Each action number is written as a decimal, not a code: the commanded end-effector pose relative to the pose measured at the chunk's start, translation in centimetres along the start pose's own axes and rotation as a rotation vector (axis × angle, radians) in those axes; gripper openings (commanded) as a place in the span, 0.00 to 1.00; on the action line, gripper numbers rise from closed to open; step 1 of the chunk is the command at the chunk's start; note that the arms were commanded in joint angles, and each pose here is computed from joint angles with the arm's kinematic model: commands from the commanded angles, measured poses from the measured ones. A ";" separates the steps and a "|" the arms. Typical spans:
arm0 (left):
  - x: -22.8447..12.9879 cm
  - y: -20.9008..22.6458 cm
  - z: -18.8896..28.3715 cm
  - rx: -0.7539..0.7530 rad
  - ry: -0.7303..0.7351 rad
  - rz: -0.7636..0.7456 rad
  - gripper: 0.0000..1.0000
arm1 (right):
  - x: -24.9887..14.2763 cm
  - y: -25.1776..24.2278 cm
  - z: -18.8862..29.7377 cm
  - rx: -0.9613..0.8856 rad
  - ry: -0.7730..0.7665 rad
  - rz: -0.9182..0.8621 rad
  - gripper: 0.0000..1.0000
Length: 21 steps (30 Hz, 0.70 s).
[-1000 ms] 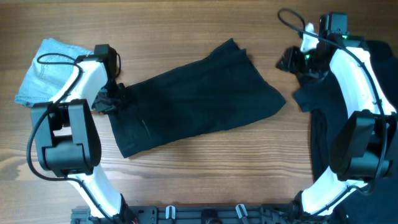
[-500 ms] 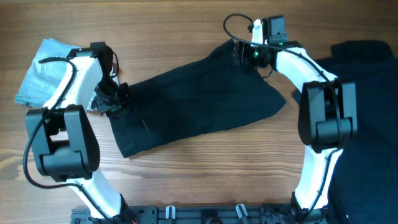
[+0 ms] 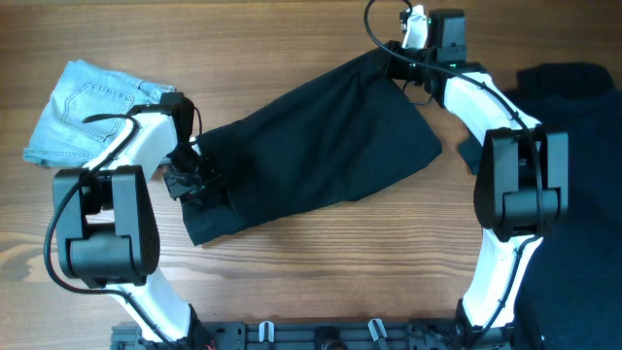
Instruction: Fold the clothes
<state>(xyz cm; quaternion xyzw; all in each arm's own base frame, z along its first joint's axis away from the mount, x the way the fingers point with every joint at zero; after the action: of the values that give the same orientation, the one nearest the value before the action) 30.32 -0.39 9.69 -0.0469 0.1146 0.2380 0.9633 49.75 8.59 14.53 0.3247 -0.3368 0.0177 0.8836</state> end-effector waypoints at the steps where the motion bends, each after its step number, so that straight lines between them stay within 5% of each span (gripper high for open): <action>1: -0.2 -0.1 -0.4 -0.007 0.001 0.001 0.44 | 0.5 0.3 -0.1 -0.090 -0.042 -0.027 0.71; 4: -0.1 -0.1 -0.4 -0.007 -0.002 0.001 0.44 | 0.0 -0.9 0.8 -0.171 -0.002 -0.054 0.96; 8: 0.1 -0.1 -0.1 -0.006 -0.014 -0.008 0.43 | 0.9 -1.6 8.5 -0.252 0.093 -0.053 0.96; 10: 0.5 -0.5 0.8 -0.016 -0.035 -0.032 0.41 | 0.6 -0.9 12.4 -0.289 0.147 -0.076 0.86; 13: 1.3 -1.2 3.5 -0.041 -0.097 -0.046 0.36 | -2.5 -0.2 16.6 -0.436 0.348 -0.206 0.85; 18: 2.7 -2.3 5.6 -0.090 -0.198 -0.058 0.21 | -9.2 -3.0 15.5 -0.565 0.559 -0.346 0.88; 21: 3.7 -2.8 5.9 -0.122 -0.273 -0.074 0.19 | -12.5 -4.1 13.3 -0.426 0.536 -0.375 0.87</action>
<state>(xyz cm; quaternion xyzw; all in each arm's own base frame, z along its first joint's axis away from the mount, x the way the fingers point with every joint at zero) 34.99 -0.34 13.41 -0.0709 0.0095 0.2218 0.9725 34.10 -0.81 14.69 0.1278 -0.0332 -0.1260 0.9832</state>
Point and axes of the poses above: each gripper's point midway between its finger pads, its own z axis back along the fingers, its own y axis along the line the jaws close on, x = y × z, the point moved 10 cm from there along z, back along the fingers, and after that the axes turned 2 degrees about z, right-handed, at the moved point
